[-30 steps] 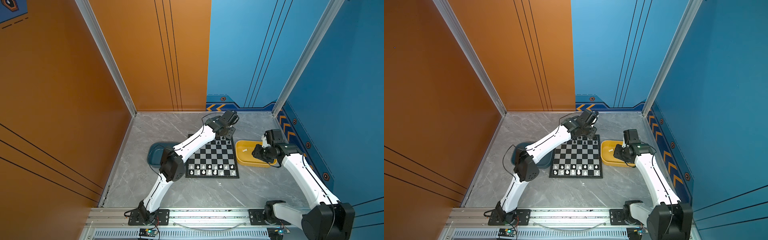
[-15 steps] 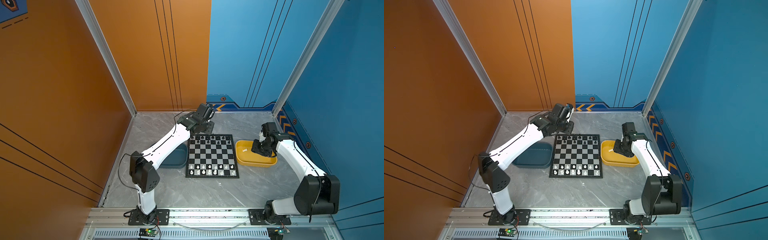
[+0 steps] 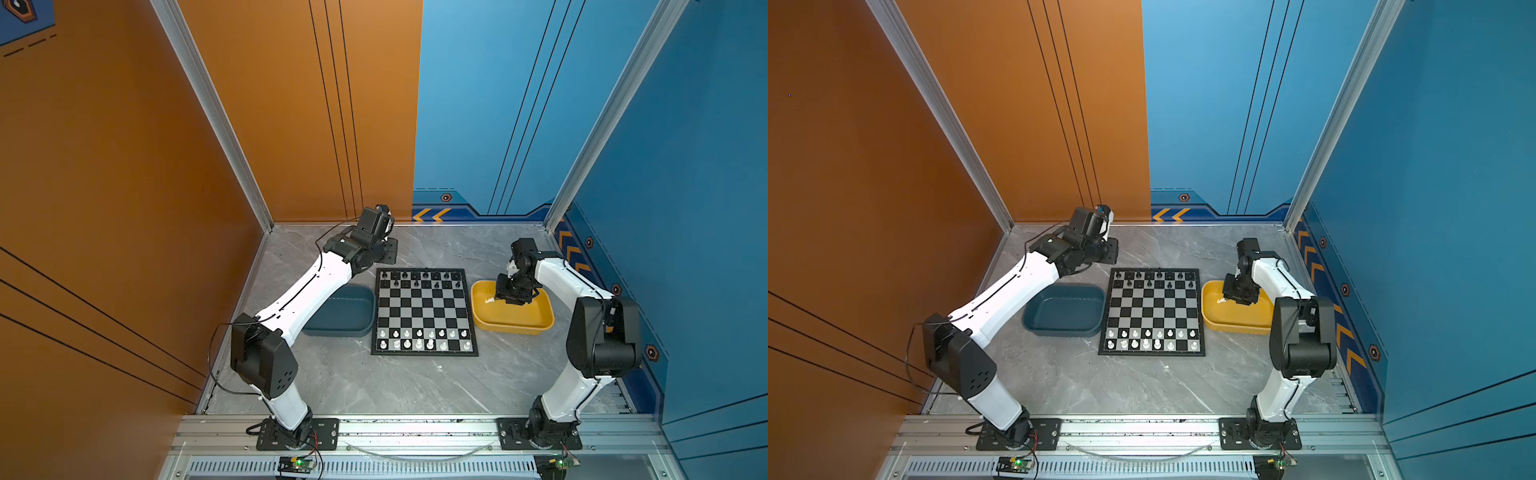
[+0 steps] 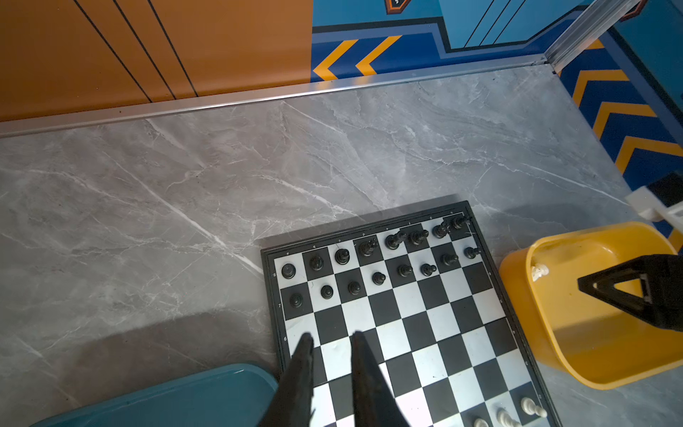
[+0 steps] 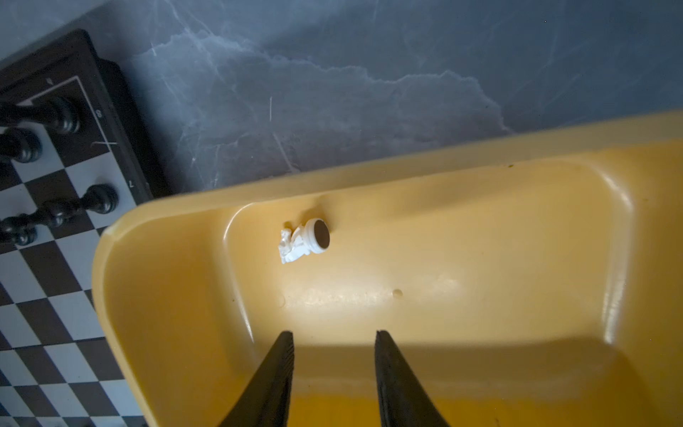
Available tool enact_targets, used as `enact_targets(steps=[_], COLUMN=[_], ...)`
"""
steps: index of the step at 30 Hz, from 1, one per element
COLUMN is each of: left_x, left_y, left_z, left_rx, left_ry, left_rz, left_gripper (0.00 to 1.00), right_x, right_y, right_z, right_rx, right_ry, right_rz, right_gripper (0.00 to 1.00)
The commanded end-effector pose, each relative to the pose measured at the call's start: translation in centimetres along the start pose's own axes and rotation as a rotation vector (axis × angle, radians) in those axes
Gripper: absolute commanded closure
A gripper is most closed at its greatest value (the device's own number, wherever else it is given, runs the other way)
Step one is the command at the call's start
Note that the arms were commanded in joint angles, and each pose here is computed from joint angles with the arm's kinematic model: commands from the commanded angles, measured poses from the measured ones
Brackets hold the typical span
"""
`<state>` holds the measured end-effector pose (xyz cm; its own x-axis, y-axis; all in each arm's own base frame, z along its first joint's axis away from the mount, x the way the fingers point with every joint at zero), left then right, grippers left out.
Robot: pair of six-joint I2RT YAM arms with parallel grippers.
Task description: Set up the chess pieces on the board
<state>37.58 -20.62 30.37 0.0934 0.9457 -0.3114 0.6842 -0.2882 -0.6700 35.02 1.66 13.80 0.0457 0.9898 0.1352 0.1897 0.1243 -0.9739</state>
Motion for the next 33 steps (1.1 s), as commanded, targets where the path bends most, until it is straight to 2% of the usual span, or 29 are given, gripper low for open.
enact_targets(steps=[1, 13, 33], left_x=[-0.4, -0.4, 0.3], left_y=[1.7, 3.6, 5.3], left_z=[0.1, 0.1, 0.5], left_rx=[0.027, 0.063, 0.107], left_ry=[-0.024, -0.039, -0.070], left_rz=[0.024, 0.033, 0.036], left_gripper=[0.79, 0.79, 0.79], right_x=[0.1, 0.2, 1.3], right_y=[0.3, 2.6, 4.2], right_z=[-1.1, -2.3, -2.9], right_rx=[-0.012, 0.002, 0.007], right_ry=[-0.017, 0.021, 0.044], right_rz=[-0.026, -0.044, -0.023], right_gripper=[0.61, 0.62, 0.62])
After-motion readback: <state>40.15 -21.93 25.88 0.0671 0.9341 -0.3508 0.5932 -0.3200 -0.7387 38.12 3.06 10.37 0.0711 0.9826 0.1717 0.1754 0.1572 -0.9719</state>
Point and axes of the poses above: each gripper's point midway between its finger pads, its own y axis out along the fingers, its own x axis along the line the jaws close on, z = x × y, the point moved 7 cm from there along -y, back along the fingers, and after that the axes turned 13 degrees about -y, right-handed, at the moved point
